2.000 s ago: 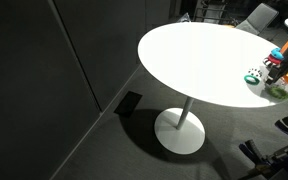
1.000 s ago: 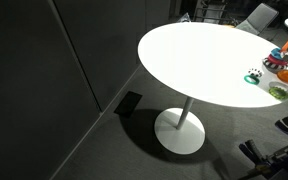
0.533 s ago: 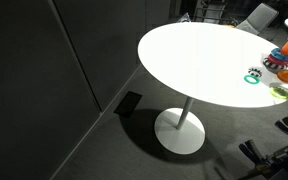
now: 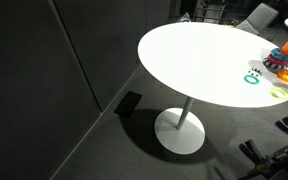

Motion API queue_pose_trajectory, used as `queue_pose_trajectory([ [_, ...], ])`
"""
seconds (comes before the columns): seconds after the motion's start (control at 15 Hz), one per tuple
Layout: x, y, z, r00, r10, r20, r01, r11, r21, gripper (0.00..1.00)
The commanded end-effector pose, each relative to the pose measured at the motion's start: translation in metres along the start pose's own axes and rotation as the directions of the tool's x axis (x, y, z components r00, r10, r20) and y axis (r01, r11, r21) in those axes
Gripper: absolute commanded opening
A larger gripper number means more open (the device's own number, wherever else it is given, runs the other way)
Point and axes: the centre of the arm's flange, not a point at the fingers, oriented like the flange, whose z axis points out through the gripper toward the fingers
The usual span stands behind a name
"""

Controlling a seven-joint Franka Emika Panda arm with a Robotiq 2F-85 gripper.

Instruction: Pick up the clear ring and put it on the ring holder

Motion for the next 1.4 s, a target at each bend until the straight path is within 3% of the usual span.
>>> queue_pose_trajectory([
  [0.0, 0.012, 0.012, -0.012, 0.999, 0.039, 0.002, -0.039, 0.999, 0.000, 0.09],
  [0.93, 0.024, 0.053, 0.013, 0.994, 0.104, 0.027, -0.104, 0.994, -0.018, 0.09],
  [1.33, 0.025, 0.059, 0.022, 0.991, 0.118, 0.056, -0.119, 0.993, 0.014, 0.09],
])
